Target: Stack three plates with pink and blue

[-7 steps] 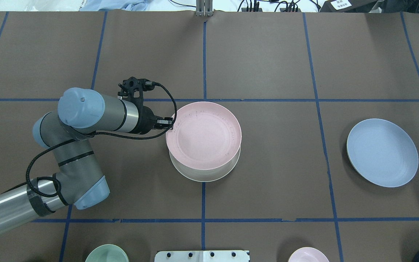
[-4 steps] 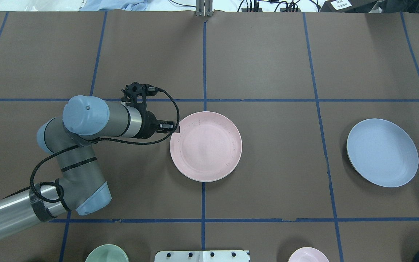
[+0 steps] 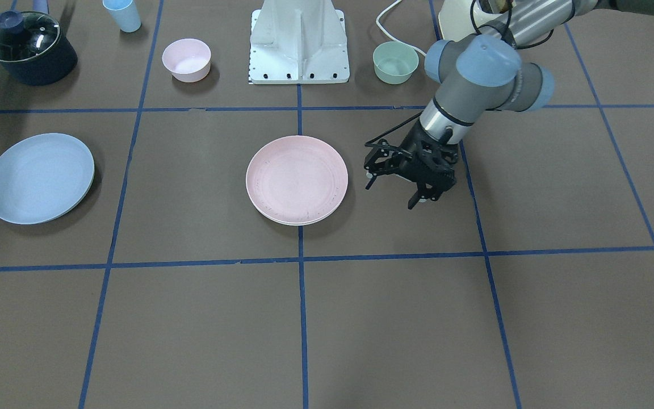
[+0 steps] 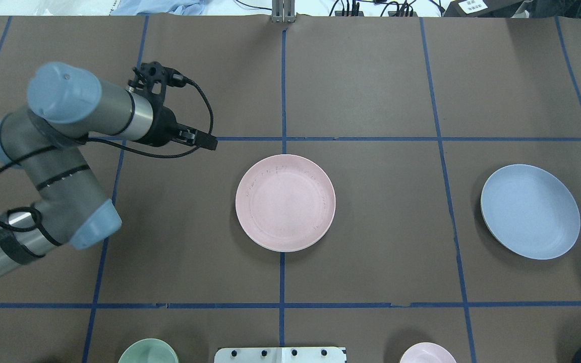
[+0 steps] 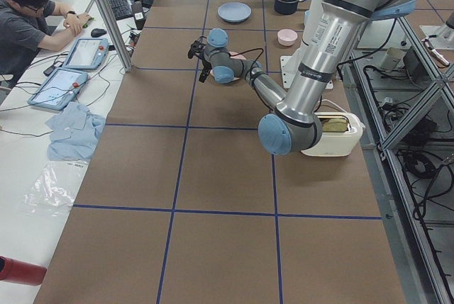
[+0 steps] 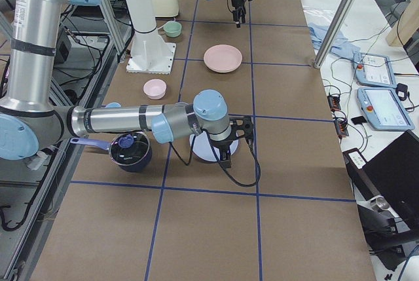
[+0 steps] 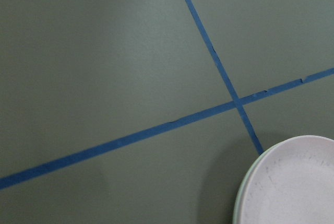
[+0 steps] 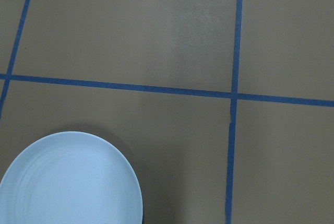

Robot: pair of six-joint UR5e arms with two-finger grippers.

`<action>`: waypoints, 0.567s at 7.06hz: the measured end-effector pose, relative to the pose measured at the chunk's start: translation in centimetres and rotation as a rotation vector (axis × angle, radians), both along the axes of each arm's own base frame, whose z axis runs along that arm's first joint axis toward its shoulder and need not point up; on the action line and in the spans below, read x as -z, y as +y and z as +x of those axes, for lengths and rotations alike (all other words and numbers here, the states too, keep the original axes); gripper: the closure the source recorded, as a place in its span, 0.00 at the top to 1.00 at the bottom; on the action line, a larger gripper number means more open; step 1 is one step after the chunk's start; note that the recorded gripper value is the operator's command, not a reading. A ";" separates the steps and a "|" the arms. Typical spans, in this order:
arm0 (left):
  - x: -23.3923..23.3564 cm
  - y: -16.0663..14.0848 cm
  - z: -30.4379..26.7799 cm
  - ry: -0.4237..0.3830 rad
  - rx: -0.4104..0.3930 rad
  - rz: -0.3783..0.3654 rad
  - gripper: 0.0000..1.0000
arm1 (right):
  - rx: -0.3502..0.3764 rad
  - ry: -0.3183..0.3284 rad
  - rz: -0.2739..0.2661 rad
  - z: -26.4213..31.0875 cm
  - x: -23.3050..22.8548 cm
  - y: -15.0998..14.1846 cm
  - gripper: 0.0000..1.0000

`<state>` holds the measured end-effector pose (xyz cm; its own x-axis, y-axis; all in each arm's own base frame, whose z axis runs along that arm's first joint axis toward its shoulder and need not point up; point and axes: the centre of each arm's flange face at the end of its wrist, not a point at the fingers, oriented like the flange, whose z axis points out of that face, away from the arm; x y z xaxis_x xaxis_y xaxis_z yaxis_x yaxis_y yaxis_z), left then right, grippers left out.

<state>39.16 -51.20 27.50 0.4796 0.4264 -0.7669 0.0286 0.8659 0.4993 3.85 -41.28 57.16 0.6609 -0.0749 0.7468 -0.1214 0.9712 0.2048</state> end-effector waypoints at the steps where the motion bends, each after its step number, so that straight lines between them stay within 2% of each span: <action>1: -0.6 -2.6 -5.9 -0.079 -0.024 0.080 1.00 | -0.041 -0.025 -0.020 -1.5 -0.5 1.4 1.00; 2: -2.0 -5.1 -12.0 -0.164 -0.044 0.155 1.00 | -0.076 -0.041 -0.041 -3.3 -1.1 2.8 1.00; 4: -7.6 -9.2 -24.4 -0.304 -0.092 0.281 1.00 | -0.127 -0.026 -0.074 -7.4 -2.4 4.9 1.00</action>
<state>14.76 -60.35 35.07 0.6162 0.6502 -0.4445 -0.2269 0.6870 0.6903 -3.55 -36.34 59.54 0.6421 0.0637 0.7640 -0.2482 0.9601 0.1285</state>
